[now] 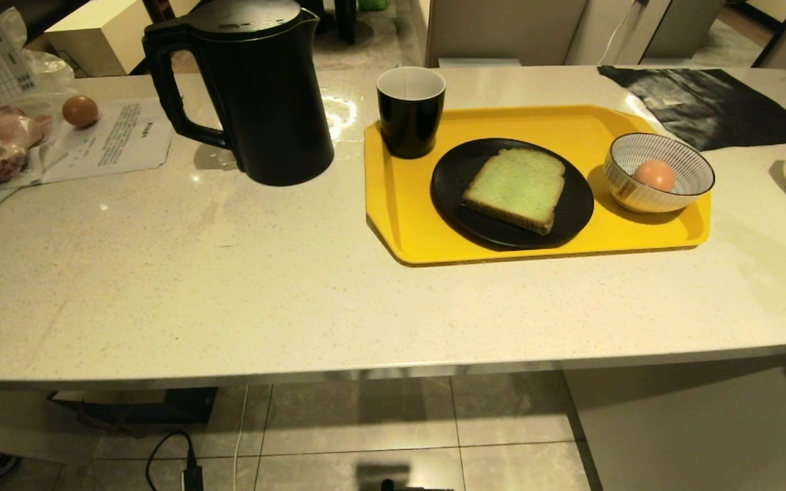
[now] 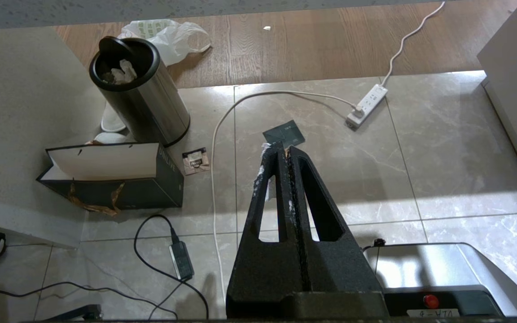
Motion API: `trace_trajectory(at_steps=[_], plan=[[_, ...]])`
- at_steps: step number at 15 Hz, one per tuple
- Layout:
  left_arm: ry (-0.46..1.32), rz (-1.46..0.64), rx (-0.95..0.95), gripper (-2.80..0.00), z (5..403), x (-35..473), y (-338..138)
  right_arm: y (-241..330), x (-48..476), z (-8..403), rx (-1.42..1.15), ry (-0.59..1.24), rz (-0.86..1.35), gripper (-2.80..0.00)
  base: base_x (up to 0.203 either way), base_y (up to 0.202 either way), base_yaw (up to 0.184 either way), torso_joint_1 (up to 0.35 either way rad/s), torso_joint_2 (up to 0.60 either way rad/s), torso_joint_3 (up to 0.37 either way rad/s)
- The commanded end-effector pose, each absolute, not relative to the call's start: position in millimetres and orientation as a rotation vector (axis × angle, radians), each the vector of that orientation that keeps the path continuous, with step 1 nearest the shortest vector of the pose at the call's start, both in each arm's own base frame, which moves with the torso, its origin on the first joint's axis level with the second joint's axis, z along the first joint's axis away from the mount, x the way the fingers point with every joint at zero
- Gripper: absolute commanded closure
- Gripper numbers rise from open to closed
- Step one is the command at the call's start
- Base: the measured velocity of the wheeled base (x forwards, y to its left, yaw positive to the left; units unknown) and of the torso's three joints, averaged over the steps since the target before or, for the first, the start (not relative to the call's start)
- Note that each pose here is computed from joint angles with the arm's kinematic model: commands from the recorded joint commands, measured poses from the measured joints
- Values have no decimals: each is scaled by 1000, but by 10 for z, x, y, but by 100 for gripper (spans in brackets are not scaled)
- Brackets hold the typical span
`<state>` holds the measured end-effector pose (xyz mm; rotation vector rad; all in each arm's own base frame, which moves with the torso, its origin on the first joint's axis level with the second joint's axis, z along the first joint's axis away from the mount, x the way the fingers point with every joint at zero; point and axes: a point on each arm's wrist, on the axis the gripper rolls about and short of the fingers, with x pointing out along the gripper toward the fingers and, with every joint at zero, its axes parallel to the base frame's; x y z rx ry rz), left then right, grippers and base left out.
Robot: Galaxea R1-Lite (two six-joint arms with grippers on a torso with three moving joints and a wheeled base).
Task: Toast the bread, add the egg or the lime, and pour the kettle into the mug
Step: Pick up the kettle
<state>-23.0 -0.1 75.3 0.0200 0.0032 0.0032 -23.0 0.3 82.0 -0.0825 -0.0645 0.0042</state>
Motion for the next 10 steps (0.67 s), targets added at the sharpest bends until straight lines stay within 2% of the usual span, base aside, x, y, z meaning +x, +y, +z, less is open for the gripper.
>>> trace_trajectory(at_steps=[1, 7, 10], plan=[[3, 3, 18, 0, 752, -230, -1, 4, -207, 744, -83, -36, 6, 0, 0, 0, 0, 0, 0, 0], [5, 1, 26, 0, 753, -229, -2, 4, -207, 744, -83, -36, 6, 0, 0, 0, 0, 0, 0, 0], [5, 1, 26, 0, 753, -229, -1, 4, -207, 744, -82, -36, 6, 0, 0, 0, 0, 169, -261, -108]])
